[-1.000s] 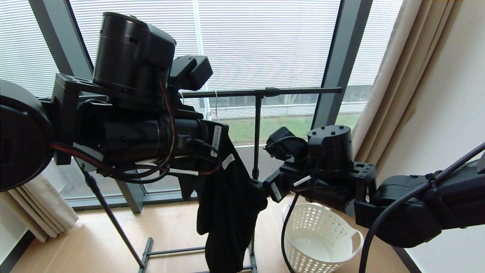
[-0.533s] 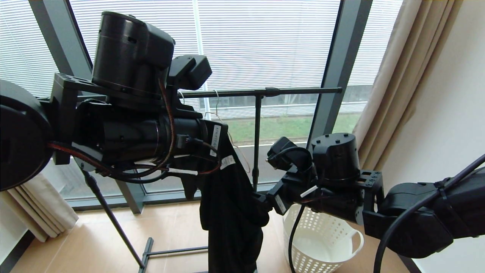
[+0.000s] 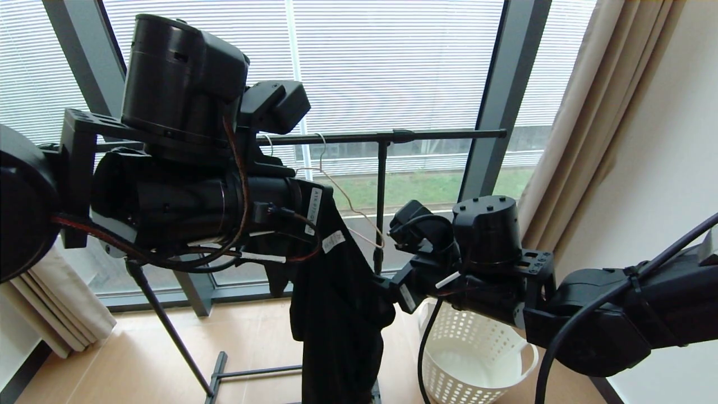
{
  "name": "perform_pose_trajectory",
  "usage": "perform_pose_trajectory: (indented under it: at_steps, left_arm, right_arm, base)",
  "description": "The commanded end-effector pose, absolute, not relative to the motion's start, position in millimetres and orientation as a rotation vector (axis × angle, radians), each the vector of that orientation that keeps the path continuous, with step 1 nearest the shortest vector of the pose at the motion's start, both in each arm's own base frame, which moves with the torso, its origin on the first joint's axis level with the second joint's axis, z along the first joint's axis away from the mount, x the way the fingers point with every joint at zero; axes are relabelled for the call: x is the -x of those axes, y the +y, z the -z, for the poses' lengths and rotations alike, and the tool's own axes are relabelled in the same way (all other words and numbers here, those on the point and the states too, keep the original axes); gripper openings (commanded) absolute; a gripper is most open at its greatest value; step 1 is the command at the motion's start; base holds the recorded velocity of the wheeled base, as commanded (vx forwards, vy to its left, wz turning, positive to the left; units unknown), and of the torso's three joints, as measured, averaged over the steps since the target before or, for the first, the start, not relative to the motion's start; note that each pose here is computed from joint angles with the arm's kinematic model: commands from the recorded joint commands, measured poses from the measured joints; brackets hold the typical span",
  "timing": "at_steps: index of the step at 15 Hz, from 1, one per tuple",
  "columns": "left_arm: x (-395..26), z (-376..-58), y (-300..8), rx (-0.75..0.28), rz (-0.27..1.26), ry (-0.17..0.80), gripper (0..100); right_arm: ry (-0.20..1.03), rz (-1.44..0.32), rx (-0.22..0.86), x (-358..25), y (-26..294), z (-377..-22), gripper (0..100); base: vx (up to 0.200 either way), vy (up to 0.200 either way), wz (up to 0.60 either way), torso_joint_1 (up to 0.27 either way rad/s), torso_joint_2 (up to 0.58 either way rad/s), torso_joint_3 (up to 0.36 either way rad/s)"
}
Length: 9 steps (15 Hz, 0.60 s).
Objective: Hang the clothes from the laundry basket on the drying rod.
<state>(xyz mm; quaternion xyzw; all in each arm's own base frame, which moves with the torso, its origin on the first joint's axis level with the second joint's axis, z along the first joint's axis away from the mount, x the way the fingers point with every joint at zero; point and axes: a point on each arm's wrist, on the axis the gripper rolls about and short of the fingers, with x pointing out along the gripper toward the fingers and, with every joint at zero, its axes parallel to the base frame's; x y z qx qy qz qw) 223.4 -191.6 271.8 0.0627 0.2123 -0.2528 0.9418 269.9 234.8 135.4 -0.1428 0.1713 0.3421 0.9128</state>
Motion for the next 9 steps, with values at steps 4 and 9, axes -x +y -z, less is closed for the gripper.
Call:
perform_pose_trajectory:
  at_steps: [4,9]
  left_arm:
    - [-215.3,-266.9,-184.6,-0.135,0.52,0.45,0]
    - [-213.0,-232.6,-178.7,-0.161,0.54,0.536,100]
  right_arm:
    - [0.362,-0.663,0.235,-274.8,227.9,-139.2,0]
    - [0.313,-0.495,0.076,-269.0,211.2,-170.3,0]
  base:
    - [0.0,0.0,0.0,0.0,0.0,0.0]
    - [0.0,0.0,0.0,0.0,0.0,0.0]
